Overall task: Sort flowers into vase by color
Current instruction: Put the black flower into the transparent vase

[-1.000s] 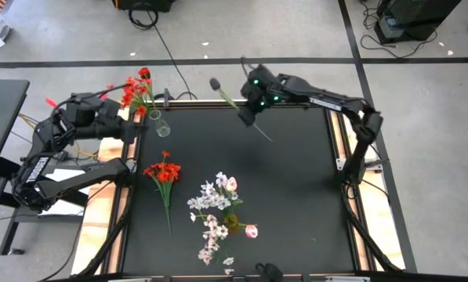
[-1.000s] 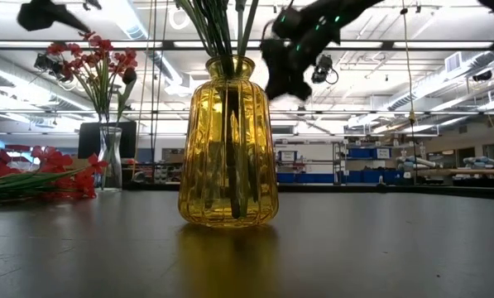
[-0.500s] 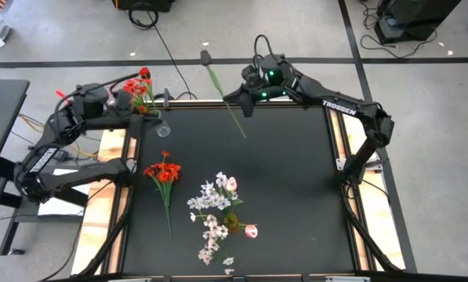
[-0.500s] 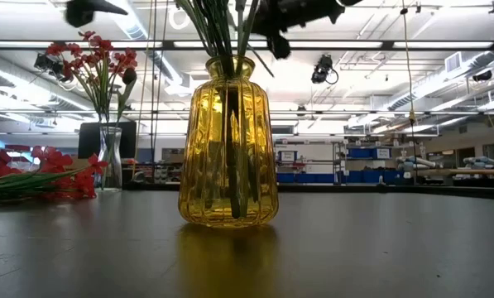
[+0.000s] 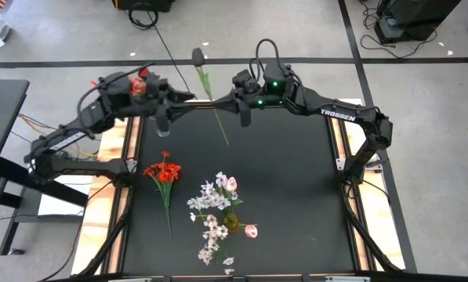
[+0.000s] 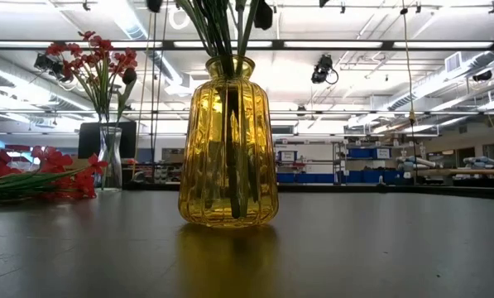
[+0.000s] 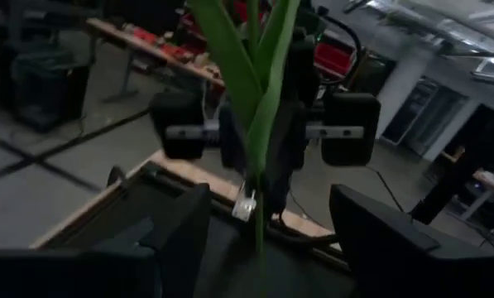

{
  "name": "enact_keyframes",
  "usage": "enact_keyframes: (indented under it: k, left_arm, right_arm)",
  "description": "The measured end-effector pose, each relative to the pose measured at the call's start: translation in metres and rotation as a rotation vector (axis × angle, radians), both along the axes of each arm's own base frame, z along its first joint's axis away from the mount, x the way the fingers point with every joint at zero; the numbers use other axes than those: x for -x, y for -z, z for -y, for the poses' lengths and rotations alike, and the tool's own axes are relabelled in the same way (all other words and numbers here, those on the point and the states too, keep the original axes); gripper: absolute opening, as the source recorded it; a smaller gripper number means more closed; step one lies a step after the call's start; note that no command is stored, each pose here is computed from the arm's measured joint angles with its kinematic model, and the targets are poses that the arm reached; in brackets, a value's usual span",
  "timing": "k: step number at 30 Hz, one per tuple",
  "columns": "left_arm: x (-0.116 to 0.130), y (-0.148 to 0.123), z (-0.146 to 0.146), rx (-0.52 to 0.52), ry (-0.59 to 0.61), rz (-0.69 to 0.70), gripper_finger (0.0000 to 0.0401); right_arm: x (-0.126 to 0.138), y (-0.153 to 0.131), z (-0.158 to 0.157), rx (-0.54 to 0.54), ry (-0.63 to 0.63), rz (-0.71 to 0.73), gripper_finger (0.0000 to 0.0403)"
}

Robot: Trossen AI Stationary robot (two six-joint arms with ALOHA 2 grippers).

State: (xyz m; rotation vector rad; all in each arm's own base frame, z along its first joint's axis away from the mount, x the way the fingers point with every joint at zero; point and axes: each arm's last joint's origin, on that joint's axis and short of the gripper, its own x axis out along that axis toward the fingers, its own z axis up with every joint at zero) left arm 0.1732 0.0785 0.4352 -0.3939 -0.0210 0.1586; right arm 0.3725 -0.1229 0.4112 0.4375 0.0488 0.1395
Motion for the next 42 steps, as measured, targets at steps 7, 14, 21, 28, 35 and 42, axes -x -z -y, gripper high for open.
enact_keyframes:
  k: [7,14,21,28,35,42]
  left_arm:
    - [-0.037,0.007,-0.010,-0.059,0.033,0.033,0.0253]
    - [-0.053,0.012,-0.012,-0.091,0.055,0.032,0.0222]
    - [-0.053,0.011,-0.014,-0.099,0.016,0.048,0.0127]
    - [-0.052,0.010,-0.014,-0.127,0.014,0.050,0.0047]
    - [-0.050,0.010,-0.014,-0.165,0.003,0.036,0.0010]
    - [-0.033,0.015,-0.012,-0.157,-0.075,-0.083,0.0008]
  right_arm:
    - [-0.002,0.000,-0.005,0.007,-0.014,0.005,0.0000]
    - [-0.002,0.000,-0.005,0.008,-0.015,0.005,0.0000]
    - [-0.002,0.000,-0.006,0.014,-0.030,0.006,0.0000]
    - [-0.002,0.000,-0.006,0.027,-0.031,0.006,0.0000]
    - [-0.001,0.000,-0.003,0.020,0.077,-0.009,0.0056]
    - [0.022,-0.011,-0.001,-0.009,0.120,-0.078,0.0125]
